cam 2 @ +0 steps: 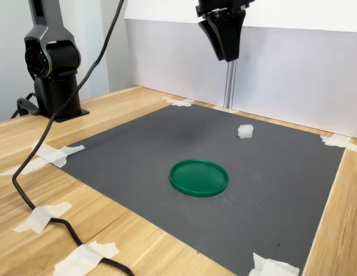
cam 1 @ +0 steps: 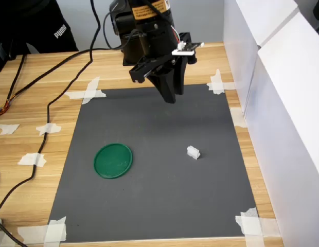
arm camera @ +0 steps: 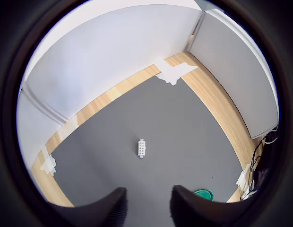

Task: Grasp a white terminal and put it on the green lid.

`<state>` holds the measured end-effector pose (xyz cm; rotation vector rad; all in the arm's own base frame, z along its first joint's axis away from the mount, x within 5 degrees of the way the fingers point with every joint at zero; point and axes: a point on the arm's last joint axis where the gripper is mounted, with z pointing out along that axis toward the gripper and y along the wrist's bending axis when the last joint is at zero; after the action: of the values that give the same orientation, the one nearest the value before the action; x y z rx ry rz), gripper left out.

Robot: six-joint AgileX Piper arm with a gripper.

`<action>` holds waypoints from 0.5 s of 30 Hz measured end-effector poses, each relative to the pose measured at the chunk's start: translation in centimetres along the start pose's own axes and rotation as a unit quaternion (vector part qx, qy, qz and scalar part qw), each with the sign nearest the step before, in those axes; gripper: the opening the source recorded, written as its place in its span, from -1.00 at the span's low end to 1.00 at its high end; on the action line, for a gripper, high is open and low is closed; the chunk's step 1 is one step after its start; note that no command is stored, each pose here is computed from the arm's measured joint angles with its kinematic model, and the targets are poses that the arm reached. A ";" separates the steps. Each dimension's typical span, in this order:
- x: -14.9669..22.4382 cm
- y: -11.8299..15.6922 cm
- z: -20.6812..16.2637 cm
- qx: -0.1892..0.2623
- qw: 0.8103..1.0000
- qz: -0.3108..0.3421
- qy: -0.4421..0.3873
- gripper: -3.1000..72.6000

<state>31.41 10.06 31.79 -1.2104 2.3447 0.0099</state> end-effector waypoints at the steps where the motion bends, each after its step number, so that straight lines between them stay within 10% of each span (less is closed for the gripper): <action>1: -0.2 -0.2 0.2 0.001 1.000 0.007 0.000 0.39; 6: -1.1 -1.0 1.0 -0.007 1.000 0.017 0.009 0.88; 15: -4.0 -0.2 0.3 -0.041 0.999 -0.023 0.021 0.97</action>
<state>33.61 13.00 33.32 -1.3150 2.3737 0.0662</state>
